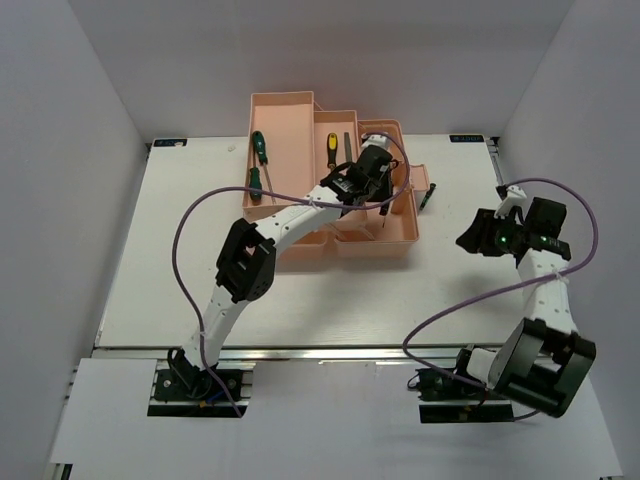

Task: Sort the tools into containers

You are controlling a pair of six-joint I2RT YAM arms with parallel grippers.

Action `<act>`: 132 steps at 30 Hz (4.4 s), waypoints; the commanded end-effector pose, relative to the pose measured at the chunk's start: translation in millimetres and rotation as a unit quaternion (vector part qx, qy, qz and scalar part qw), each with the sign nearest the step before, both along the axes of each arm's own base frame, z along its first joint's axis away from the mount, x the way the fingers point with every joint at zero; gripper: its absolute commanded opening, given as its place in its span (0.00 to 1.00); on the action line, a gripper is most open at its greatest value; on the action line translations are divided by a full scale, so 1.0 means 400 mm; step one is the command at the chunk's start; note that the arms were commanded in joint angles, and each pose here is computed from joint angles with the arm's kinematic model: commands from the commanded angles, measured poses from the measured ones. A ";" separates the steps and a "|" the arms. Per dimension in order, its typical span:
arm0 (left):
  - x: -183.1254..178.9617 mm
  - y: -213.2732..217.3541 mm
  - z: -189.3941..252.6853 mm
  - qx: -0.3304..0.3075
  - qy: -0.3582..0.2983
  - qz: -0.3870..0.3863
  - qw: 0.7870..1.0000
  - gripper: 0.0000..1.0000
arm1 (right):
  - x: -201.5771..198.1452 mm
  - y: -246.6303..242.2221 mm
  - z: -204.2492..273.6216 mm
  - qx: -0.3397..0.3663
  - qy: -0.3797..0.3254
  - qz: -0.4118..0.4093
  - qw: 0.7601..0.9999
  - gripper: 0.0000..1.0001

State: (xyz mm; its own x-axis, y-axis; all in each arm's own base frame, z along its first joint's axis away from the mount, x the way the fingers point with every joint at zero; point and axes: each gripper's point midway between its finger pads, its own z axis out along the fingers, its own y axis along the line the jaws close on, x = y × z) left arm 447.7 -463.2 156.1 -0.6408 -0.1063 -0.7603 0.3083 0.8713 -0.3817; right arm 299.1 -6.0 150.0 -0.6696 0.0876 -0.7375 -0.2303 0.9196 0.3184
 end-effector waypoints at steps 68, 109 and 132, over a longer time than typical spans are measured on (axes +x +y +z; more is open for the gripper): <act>-0.475 0.927 0.339 -0.007 -0.117 0.332 0.936 0.98 | 0.466 -0.064 -0.173 -0.075 0.063 -0.138 0.986 0.00; -0.620 0.979 0.112 -0.111 -0.020 0.358 0.927 0.57 | 0.045 0.656 0.329 0.004 -0.370 0.617 0.695 0.89; -0.682 1.005 0.095 -0.138 0.003 0.353 0.925 0.39 | -0.034 1.129 0.092 -0.219 -0.395 0.579 0.678 0.58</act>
